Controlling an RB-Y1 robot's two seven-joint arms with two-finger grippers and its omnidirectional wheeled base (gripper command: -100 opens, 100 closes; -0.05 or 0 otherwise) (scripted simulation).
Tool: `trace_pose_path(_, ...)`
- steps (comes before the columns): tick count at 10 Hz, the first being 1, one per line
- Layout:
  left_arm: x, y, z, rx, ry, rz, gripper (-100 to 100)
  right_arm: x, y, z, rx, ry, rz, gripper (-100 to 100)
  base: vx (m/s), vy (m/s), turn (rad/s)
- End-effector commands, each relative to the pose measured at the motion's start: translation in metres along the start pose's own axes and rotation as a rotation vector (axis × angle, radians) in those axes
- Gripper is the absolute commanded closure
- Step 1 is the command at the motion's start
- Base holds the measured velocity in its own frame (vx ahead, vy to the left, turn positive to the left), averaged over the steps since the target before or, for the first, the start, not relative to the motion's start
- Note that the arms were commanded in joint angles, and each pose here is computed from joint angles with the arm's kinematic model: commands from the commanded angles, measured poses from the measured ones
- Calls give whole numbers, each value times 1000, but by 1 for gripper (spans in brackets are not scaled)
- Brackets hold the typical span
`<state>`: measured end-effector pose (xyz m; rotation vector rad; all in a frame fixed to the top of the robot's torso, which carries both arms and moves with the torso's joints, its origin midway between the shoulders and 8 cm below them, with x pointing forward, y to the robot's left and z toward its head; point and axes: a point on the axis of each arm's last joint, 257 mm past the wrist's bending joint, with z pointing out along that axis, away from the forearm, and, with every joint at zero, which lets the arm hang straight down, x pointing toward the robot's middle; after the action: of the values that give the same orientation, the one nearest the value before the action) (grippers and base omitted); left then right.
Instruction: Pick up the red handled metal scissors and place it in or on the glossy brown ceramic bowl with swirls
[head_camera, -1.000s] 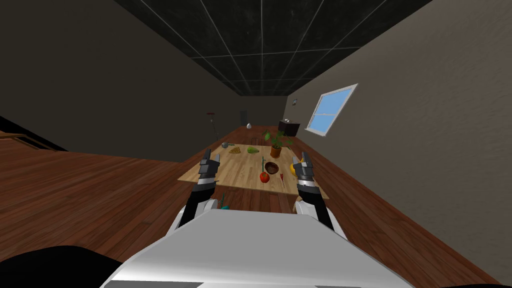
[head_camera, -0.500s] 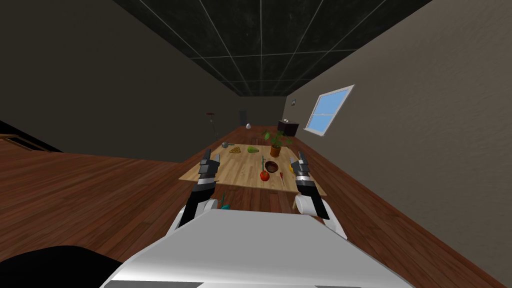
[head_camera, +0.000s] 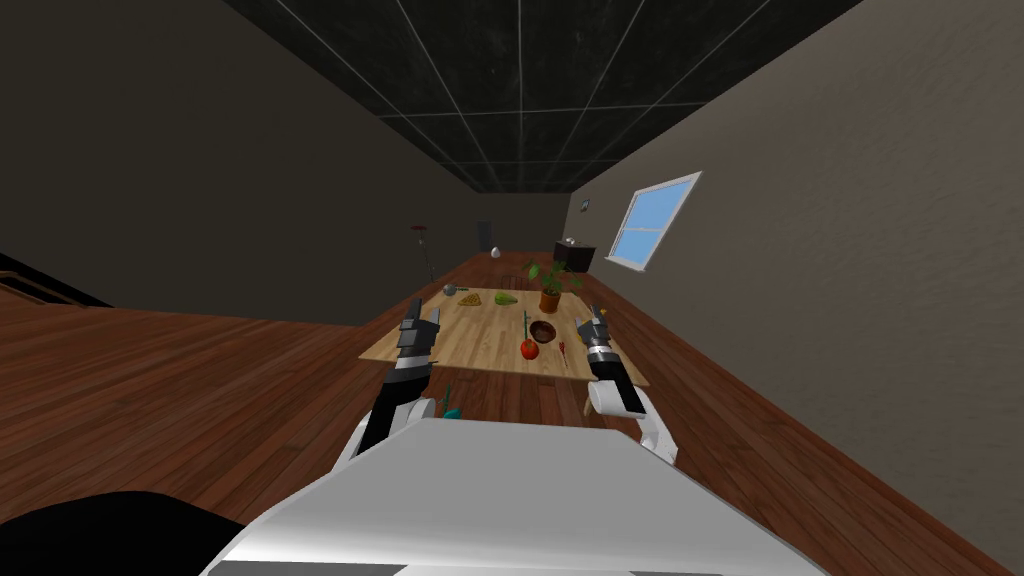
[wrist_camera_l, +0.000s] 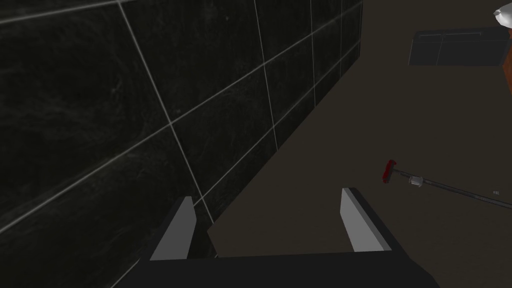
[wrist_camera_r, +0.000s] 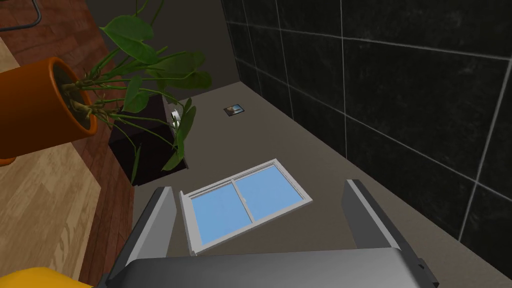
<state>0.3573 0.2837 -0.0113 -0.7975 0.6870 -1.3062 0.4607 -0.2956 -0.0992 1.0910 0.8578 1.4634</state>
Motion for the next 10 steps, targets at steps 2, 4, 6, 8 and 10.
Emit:
trace_pose_path(2,0,0,0,0,0,0,0,-16,-24,9,60,-23,46,-100,-17,17,-21)
trace_pose_path(4,0,0,0,0,0,0,0,-27,-43,16,107,-45,86,-100,-14,13,-26)
trace_pose_path(6,0,0,0,0,0,0,0,-37,-60,22,153,-69,129,-100,-13,11,-23)
trace_pose_path(8,0,0,0,0,0,0,0,-47,-79,28,199,-98,174,-100,-11,11,-30)
trace_pose_path(10,0,0,0,0,0,0,0,-56,-97,33,246,-129,222,-100,-11,11,-27)
